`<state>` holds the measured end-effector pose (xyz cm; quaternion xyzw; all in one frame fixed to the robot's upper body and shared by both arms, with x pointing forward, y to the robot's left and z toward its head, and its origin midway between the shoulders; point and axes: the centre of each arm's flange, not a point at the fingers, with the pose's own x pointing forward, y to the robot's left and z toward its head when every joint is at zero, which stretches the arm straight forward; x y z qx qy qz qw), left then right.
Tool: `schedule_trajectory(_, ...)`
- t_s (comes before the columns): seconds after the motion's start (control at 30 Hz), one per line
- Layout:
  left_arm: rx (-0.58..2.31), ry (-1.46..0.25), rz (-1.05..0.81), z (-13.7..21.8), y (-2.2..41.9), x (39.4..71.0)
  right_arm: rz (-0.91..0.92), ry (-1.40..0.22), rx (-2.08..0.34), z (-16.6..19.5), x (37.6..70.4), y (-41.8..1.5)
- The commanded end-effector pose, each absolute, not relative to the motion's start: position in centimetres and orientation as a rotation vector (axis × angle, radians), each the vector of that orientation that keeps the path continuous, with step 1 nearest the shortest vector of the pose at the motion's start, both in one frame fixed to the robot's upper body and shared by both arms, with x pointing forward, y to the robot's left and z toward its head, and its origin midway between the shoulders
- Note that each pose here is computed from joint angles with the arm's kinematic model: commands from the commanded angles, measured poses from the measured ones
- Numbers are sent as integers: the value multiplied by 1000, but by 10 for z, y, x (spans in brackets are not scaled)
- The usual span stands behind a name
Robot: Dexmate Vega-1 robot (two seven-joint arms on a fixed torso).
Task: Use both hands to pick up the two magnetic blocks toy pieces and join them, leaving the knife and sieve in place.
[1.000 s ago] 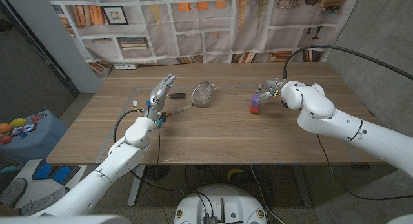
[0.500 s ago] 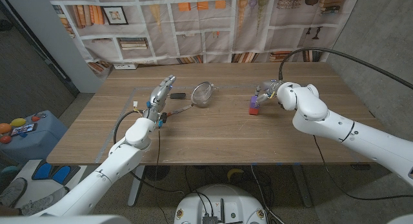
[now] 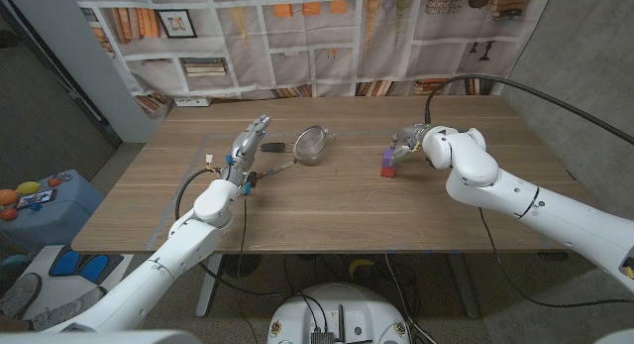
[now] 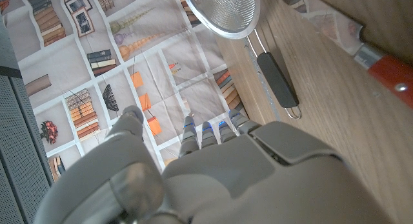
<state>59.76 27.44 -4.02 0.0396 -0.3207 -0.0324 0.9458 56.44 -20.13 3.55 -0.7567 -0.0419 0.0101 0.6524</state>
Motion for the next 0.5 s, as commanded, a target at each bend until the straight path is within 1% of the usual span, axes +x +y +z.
schedule_trajectory(0.03,73,-648,-59,-43,274,599,51,-66,-1737,39,565,-200)
schedule_trajectory(0.5,69,-650,-60,-44,276,598,108,-22,-1736,40,567,-200)
